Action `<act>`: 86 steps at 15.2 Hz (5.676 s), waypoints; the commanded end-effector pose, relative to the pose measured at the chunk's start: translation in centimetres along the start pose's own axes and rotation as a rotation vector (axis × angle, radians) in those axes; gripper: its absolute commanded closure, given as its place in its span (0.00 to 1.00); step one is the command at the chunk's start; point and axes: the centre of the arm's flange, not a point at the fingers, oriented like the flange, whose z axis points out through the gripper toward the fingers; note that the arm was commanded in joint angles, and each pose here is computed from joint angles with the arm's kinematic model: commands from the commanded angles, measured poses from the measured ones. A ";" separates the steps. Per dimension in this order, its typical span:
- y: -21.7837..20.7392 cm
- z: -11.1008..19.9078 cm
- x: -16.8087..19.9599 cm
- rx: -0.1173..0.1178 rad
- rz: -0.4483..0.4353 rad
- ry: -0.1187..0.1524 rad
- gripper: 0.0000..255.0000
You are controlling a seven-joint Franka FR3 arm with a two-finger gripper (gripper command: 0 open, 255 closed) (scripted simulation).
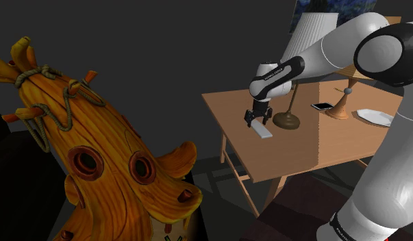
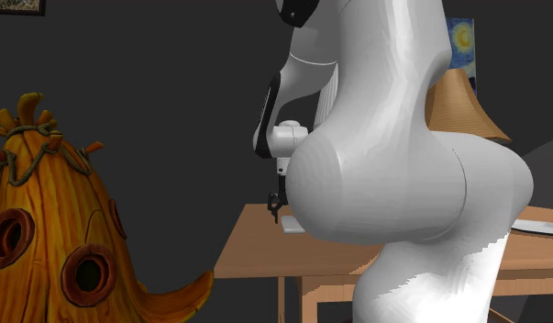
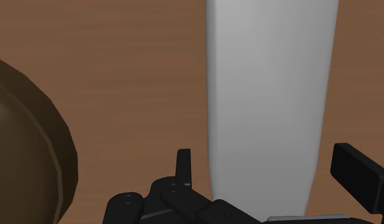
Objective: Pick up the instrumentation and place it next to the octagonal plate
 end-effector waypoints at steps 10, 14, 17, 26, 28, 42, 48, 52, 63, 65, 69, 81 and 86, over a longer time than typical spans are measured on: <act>0.0 0.0 0.0 0.000 0.000 0.000 1.00; 0.0 -0.5 0.0 0.000 0.000 0.000 1.00; 0.0 -2.1 0.0 0.000 0.000 0.000 1.00; 0.1 -6.8 -0.1 0.000 0.000 0.000 1.00; 0.1 -7.9 -0.1 0.000 0.000 0.000 1.00; 14.6 -8.4 -6.4 0.000 0.000 0.000 1.00; 21.9 -8.3 -9.5 0.000 0.000 0.000 1.00; 26.7 -8.3 -11.6 0.000 0.000 0.000 1.00; 40.0 -8.2 -17.4 0.000 0.000 0.000 1.00; 42.4 -8.2 -18.5 0.000 0.000 0.000 1.00; 47.3 -8.2 -20.6 0.000 0.000 0.000 1.00; 51.0 -3.4 -22.2 0.000 0.000 0.000 1.00; 51.0 -0.7 -22.2 0.000 0.000 0.000 1.00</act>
